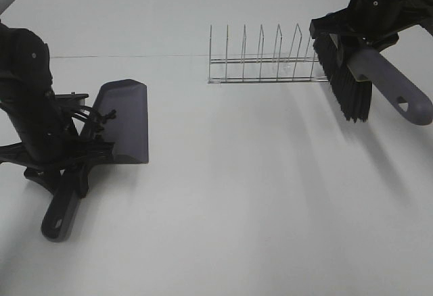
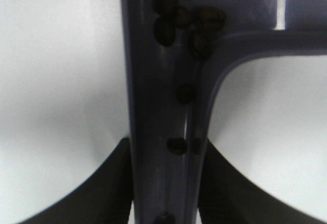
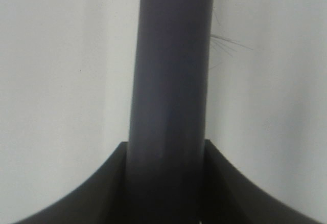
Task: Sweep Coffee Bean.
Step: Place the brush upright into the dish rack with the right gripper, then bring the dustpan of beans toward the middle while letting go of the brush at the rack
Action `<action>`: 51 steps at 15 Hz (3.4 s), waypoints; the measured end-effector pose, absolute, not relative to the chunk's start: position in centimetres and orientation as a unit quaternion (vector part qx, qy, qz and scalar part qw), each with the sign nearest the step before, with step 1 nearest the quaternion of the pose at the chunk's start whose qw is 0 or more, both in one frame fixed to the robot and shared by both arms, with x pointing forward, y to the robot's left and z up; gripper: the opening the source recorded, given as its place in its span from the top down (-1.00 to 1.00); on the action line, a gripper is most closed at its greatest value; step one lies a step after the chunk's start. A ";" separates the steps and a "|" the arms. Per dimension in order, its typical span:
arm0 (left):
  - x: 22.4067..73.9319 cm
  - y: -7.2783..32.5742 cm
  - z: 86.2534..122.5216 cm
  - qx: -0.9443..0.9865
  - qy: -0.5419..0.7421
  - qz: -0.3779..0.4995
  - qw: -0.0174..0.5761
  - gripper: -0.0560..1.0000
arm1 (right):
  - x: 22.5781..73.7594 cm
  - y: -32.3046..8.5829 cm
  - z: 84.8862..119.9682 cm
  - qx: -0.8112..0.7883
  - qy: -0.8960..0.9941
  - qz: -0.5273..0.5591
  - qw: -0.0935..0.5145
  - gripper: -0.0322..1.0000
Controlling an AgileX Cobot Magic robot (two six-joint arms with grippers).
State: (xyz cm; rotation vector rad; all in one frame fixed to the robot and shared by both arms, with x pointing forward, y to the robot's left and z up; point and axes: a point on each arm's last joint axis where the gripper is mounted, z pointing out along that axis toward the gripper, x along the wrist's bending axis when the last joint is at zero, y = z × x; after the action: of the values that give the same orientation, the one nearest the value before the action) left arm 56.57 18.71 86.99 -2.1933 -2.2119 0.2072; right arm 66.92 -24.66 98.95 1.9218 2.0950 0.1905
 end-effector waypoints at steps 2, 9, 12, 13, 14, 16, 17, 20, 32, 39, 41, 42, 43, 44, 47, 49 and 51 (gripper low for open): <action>56.6 18.7 87.0 -0.703 -0.709 0.066 0.009 0.29 | 67.3 -24.7 97.4 0.666 0.732 0.044 0.138 0.39; 56.6 18.7 87.0 -0.702 -0.709 0.065 0.007 0.29 | 68.3 -24.8 93.4 0.659 0.740 0.021 0.134 0.39; 56.6 18.7 87.0 -0.701 -0.710 0.065 0.006 0.29 | 69.0 -24.8 92.8 0.663 0.731 0.039 0.157 0.39; 56.6 18.7 87.0 -0.701 -0.710 0.065 0.006 0.29 | 69.3 -24.8 92.8 0.662 0.729 0.048 0.165 0.39; 56.6 18.7 87.0 -0.701 -0.710 0.065 0.006 0.29 | 69.5 -24.8 92.8 0.659 0.730 0.057 0.174 0.39; 56.6 18.7 87.0 -0.701 -0.710 0.065 0.006 0.29 | 70.0 -24.7 92.8 0.657 0.726 0.079 0.190 0.39; 56.6 18.7 87.0 -0.701 -0.710 0.065 0.006 0.29 | 70.1 -24.7 92.8 0.656 0.725 0.085 0.193 0.39; 56.6 18.7 87.0 -0.701 -0.710 0.065 0.005 0.29 | 71.1 -25.2 93.3 0.655 0.711 0.130 0.219 0.39; 56.7 18.6 87.0 -0.701 -0.710 0.065 0.005 0.29 | 74.7 -26.2 92.4 0.672 0.704 0.100 0.206 0.29; 57.2 18.5 87.2 -0.700 -0.711 0.061 -0.004 0.29 | 74.1 -26.1 96.6 0.674 0.693 0.127 0.223 -0.78; 57.9 17.8 87.4 -0.701 -0.711 0.051 -0.021 0.29 | 73.9 -26.0 98.1 0.675 0.688 0.142 0.228 -0.79; 58.1 17.1 87.5 -0.705 -0.707 0.047 -0.028 0.29 | 73.8 -26.1 98.5 0.674 0.687 0.145 0.230 -0.79; 58.3 16.2 87.9 -0.711 -0.701 0.042 -0.039 0.29 | 73.9 -26.1 98.7 0.674 0.686 0.147 0.232 -0.79; 58.5 15.1 88.3 -0.715 -0.696 0.035 -0.054 0.29 | 73.8 -26.0 98.6 0.674 0.686 0.146 0.231 -0.79; 58.4 13.6 88.5 -0.720 -0.690 0.032 -0.069 0.29 | 73.7 -26.0 98.6 0.677 0.686 0.143 0.225 -0.79; 58.2 13.5 87.7 -0.712 -0.698 0.046 -0.060 0.29 | 73.6 -26.1 98.5 0.680 0.686 0.136 0.219 -0.79; 58.2 13.4 87.3 -0.707 -0.703 0.057 -0.057 0.29 | 73.5 -26.1 98.5 0.682 0.687 0.130 0.215 -0.79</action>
State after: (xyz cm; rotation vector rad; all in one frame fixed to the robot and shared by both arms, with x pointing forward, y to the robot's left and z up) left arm 58.18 13.37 87.28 -2.3051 -2.2902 0.1866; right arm 73.47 -26.09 98.46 1.8908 1.9053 0.3597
